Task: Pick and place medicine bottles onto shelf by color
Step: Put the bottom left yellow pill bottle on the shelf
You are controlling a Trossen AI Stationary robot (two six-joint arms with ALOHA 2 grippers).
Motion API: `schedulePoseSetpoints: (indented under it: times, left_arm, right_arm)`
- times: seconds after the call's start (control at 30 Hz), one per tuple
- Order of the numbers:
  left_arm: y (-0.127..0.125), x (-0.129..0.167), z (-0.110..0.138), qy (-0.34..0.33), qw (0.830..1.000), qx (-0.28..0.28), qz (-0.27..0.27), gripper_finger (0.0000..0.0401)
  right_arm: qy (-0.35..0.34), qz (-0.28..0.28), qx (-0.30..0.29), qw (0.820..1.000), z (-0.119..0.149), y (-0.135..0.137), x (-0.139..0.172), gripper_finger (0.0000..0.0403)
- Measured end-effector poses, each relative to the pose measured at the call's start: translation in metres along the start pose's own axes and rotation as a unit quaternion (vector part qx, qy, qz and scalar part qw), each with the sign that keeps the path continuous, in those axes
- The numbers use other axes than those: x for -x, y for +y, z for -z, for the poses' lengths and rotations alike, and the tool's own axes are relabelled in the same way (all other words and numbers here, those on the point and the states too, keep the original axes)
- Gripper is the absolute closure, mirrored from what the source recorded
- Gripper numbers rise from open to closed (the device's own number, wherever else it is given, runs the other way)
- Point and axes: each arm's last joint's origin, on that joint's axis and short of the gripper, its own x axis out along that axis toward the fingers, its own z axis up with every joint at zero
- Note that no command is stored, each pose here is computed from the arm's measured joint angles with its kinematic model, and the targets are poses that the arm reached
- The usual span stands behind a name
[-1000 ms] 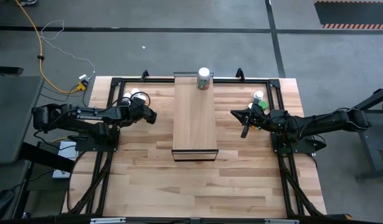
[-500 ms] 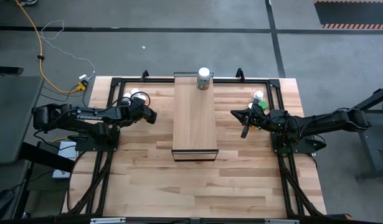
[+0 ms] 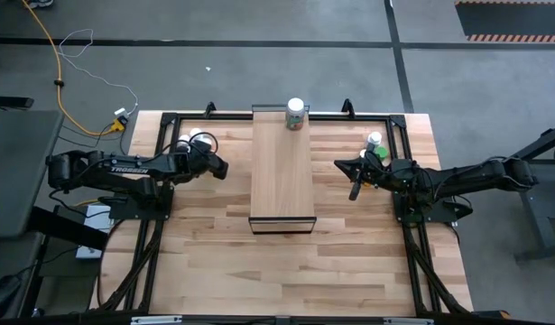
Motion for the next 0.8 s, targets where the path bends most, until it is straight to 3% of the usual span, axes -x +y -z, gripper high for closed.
schedulePoseSetpoints:
  times: [0.23,0.37,0.57,0.8]
  left_arm:
    - [-0.017,0.015,-0.02,-0.023,0.999,-0.009,0.041,0.0192]
    - [-0.024,0.028,-0.04,-0.046,0.998,-0.02,0.034,0.0192]
    - [-0.031,0.058,-0.083,-0.091,0.995,-0.043,0.006,0.0192]
    - [-0.044,0.093,-0.144,-0.152,0.986,-0.059,0.032,0.0192]
  right_arm:
    - [0.002,0.0,0.001,1.0,0.0,0.0,0.0,0.0403]
    - [0.002,0.0,0.001,1.0,0.0,0.0,0.0,0.0403]
    - [0.002,0.0,0.001,1.0,0.0,0.0,0.0,0.0403]
    - [0.002,0.0,0.001,1.0,0.001,0.0,0.0,0.0403]
